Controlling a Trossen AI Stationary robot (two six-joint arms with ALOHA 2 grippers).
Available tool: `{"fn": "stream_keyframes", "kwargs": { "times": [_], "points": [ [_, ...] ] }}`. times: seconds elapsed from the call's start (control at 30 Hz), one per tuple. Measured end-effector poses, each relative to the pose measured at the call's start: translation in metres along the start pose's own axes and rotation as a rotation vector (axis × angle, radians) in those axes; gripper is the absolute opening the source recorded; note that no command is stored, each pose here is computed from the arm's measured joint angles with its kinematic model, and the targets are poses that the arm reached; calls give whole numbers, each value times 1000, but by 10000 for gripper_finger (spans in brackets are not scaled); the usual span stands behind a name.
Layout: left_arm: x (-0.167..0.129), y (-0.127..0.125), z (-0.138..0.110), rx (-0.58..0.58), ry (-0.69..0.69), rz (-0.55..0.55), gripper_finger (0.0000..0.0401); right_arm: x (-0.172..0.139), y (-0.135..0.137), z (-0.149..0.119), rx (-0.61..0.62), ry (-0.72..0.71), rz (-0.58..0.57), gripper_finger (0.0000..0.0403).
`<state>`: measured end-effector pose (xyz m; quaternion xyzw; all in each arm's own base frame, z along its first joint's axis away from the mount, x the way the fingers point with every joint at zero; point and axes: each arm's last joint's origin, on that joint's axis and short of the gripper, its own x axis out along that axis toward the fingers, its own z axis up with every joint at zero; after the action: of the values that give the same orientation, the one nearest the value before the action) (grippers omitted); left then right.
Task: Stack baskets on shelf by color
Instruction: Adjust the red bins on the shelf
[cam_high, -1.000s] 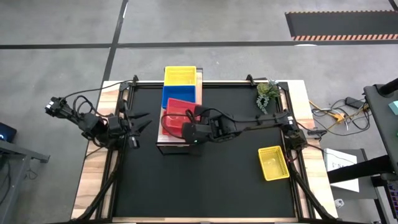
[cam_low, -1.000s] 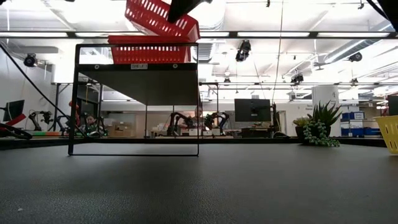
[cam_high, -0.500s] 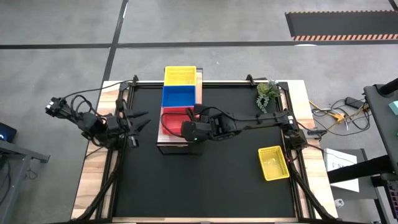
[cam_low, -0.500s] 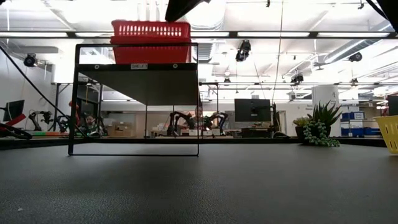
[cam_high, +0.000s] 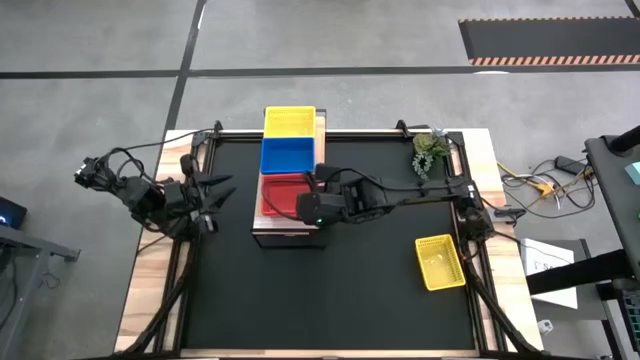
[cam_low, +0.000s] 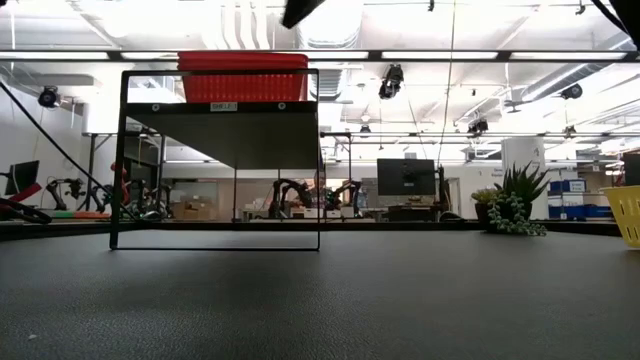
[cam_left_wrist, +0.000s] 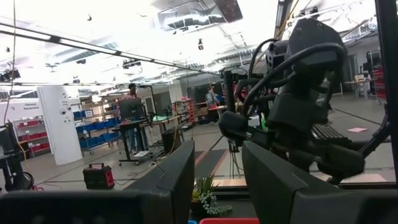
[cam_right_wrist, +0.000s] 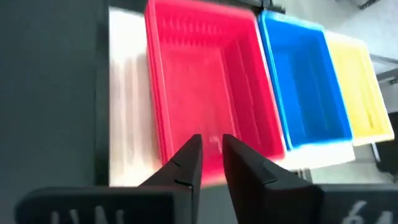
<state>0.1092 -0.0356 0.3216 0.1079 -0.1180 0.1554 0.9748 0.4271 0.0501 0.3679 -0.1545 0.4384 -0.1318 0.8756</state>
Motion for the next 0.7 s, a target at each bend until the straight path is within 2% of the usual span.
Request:
{"fn": "stream_keyframes", "kwargs": {
  "times": [0.17, 0.4, 0.57, 0.7],
  "points": [
    [0, 0, 0, 1, 1, 0, 118, -2, -15, -15, -13, 128, -13, 16],
    [0, 0, 0, 1, 2, -1, 118, 19, -27, -26, 32, 215, -1, 9],
    [0, 0, 0, 1, 2, -1, 118, 32, -27, -29, 49, 224, 42, 9],
    [0, 0, 0, 0, 1, 0, 118, 35, -23, -25, 64, 177, 104, 9]
  ]
}}
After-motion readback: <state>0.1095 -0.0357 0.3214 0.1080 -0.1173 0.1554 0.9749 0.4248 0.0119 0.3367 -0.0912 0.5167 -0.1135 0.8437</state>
